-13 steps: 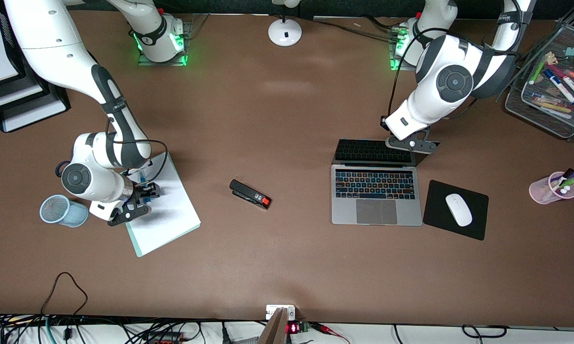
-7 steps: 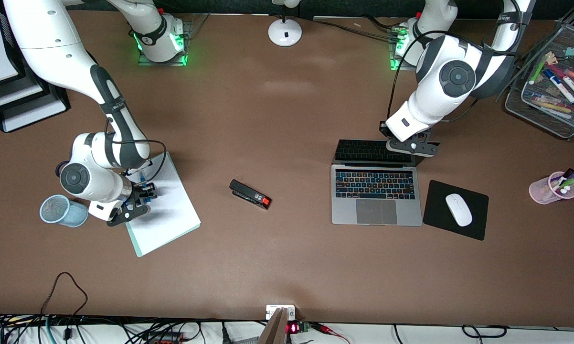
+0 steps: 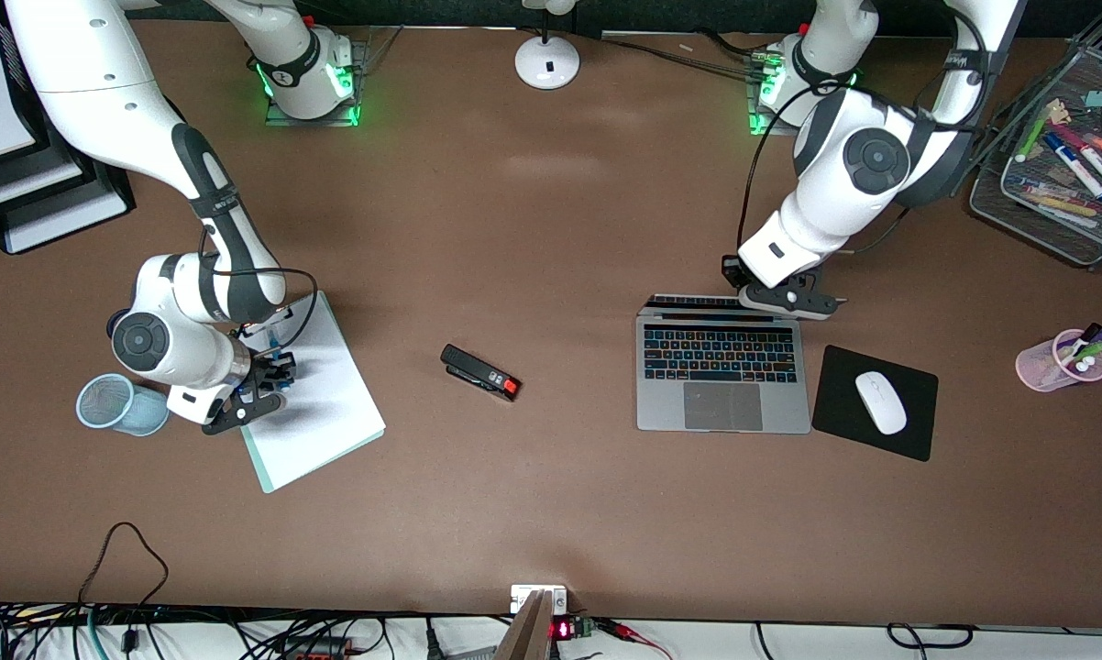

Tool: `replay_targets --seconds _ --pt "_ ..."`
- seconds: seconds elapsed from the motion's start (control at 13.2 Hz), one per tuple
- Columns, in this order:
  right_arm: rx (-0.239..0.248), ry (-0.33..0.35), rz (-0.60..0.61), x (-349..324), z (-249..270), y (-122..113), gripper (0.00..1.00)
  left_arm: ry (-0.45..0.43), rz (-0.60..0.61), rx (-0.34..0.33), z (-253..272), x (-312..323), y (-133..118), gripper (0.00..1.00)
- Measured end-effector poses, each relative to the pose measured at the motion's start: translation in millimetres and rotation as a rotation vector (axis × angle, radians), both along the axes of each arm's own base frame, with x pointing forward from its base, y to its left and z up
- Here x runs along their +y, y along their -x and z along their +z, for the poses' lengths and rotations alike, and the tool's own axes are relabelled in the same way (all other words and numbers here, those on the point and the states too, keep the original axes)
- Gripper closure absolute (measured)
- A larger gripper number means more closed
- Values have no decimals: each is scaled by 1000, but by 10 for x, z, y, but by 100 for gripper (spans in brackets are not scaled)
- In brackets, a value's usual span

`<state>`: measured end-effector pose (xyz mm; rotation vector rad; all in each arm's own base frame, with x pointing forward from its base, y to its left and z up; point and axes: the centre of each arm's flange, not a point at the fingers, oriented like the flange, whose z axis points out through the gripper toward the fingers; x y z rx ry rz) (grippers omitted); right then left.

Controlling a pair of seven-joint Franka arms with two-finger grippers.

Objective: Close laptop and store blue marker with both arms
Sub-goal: 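Grasp the blue marker with the right gripper while the left gripper reaches the lid, then push the laptop lid down shut with the left gripper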

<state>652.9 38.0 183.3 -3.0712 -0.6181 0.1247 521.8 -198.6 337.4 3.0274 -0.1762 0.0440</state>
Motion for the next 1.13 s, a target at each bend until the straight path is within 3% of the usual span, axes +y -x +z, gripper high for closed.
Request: replay_targets --seconds 0.6,0.83,1.13 --pt "-7 -1 4 28 26 -13 74 31 -6 -57 -433 14 -558 99" --pt "-10 -1 4 30 38 -19 82 29 -13 -63 -622 45 -751 99" --pt "-10 -1 4 31 37 -18 82 70 14 -110 -972 79 -896 99"
